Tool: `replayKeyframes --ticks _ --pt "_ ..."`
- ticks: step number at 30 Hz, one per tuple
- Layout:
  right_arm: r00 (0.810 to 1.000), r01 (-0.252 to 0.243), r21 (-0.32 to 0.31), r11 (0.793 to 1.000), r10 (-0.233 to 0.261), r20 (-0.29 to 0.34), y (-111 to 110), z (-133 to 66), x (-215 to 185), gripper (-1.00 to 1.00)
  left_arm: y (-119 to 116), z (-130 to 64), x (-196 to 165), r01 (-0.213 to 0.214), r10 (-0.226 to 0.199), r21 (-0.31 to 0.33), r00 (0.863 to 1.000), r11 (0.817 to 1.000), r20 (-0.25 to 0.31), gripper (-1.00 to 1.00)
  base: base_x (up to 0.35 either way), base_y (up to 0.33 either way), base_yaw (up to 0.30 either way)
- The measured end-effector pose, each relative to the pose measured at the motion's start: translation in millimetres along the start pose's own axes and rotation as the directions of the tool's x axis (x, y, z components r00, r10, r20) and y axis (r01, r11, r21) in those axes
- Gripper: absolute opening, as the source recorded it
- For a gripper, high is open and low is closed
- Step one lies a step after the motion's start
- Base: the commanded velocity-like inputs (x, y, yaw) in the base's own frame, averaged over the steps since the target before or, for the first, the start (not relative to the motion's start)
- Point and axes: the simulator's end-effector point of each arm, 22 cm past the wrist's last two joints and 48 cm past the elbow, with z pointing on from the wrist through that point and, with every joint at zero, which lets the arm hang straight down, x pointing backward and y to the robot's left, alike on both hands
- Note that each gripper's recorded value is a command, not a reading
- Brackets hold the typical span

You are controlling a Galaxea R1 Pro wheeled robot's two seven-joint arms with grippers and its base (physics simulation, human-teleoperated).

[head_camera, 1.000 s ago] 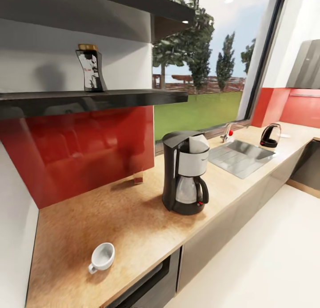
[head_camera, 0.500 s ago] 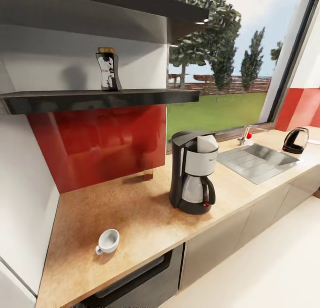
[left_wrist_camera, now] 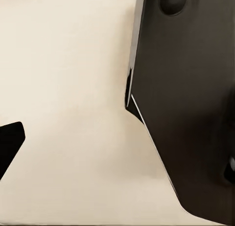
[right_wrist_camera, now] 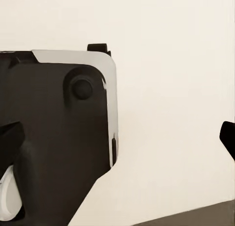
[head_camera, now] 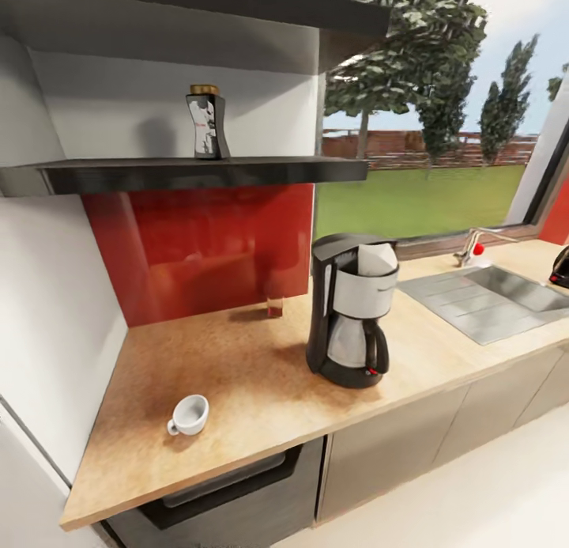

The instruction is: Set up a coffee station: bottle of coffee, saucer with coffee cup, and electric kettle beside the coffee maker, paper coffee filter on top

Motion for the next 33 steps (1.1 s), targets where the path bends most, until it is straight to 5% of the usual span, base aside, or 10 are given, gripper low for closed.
replayKeyframes --ticks 21,33 --pt "1.000 0.002 -0.003 1.000 -0.002 -0.006 6.3 1.7 3.0 1.00 -0.4 -0.4 3.2 0.017 -0.017 -0.002 1.000 1.000 -0.009 1.00 0.000 -0.283 0.275" --pt "1.000 0.005 -0.012 1.000 -0.005 -0.005 12.4 2.4 2.9 1.00 -4.2 -0.6 2.0 0.016 -0.016 0.003 1.000 1.000 -0.008 1.00 -0.021 -0.285 0.035"
